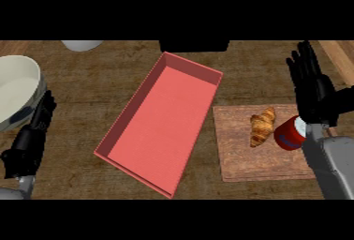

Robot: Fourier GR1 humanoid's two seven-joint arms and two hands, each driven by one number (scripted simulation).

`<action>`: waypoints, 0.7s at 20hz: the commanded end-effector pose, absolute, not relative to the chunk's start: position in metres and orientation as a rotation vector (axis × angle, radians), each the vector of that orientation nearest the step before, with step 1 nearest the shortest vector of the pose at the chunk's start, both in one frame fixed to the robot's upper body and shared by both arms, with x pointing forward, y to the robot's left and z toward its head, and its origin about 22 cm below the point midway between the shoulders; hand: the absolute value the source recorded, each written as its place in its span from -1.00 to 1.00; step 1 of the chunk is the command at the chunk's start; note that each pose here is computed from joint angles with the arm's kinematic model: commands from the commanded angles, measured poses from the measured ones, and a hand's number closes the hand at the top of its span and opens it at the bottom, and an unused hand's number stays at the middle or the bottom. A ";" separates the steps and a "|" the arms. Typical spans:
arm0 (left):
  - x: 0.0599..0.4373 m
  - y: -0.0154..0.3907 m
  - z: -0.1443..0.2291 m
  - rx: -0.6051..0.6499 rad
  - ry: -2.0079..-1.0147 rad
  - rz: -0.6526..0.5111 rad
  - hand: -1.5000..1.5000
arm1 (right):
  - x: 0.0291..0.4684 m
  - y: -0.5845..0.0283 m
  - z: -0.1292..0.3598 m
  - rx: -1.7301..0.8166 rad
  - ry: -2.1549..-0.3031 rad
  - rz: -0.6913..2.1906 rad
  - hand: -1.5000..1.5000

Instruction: Pick the can from the cutting board and place it in the cardboard box

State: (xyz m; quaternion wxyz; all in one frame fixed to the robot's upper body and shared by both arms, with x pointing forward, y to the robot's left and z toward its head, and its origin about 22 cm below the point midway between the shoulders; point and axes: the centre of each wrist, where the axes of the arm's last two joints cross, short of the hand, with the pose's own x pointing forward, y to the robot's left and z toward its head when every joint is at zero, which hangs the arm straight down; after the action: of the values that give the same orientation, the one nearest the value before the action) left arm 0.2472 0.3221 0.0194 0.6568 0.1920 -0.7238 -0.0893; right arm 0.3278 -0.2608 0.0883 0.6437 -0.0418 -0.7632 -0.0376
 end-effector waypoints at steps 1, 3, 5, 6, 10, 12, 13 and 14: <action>0.254 0.304 0.012 0.407 -1.636 -0.255 0.00 | 0.301 -0.320 0.076 -0.103 -1.866 -0.047 -1.00; 0.246 0.328 0.004 0.460 -1.564 -0.258 0.00 | 0.281 -0.350 0.070 -0.063 -2.031 0.000 -1.00; 0.242 0.324 0.001 0.456 -1.527 -0.279 0.00 | 0.278 -0.373 0.087 -0.062 -2.184 0.024 -1.00; 0.240 0.329 0.002 0.455 -1.515 -0.292 0.00 | 0.277 -0.384 0.097 -0.060 -2.247 0.050 -1.00; 0.240 0.314 -0.006 0.377 -1.498 -0.322 0.00 | 0.239 -0.445 0.037 -0.410 -2.182 -0.249 -1.00; 0.243 0.312 -0.006 0.375 -1.482 -0.337 0.00 | 0.228 -0.449 0.030 -0.306 -2.343 -0.161 -1.00; 0.241 0.310 -0.011 0.364 -1.484 -0.336 0.00 | 0.225 -0.455 0.033 -0.325 -2.408 -0.098 -1.00; 0.244 0.311 -0.008 0.384 -1.482 -0.331 0.00 | 0.213 -0.469 0.038 -0.337 -2.430 0.023 -1.00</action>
State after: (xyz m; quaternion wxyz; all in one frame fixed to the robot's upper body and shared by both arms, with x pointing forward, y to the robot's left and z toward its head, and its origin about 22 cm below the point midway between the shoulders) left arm 0.2422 0.3145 -0.0049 0.7035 0.1741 -0.6742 -0.1422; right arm 0.2432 -0.4362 0.0436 0.4056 -0.1235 -0.9043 -0.0499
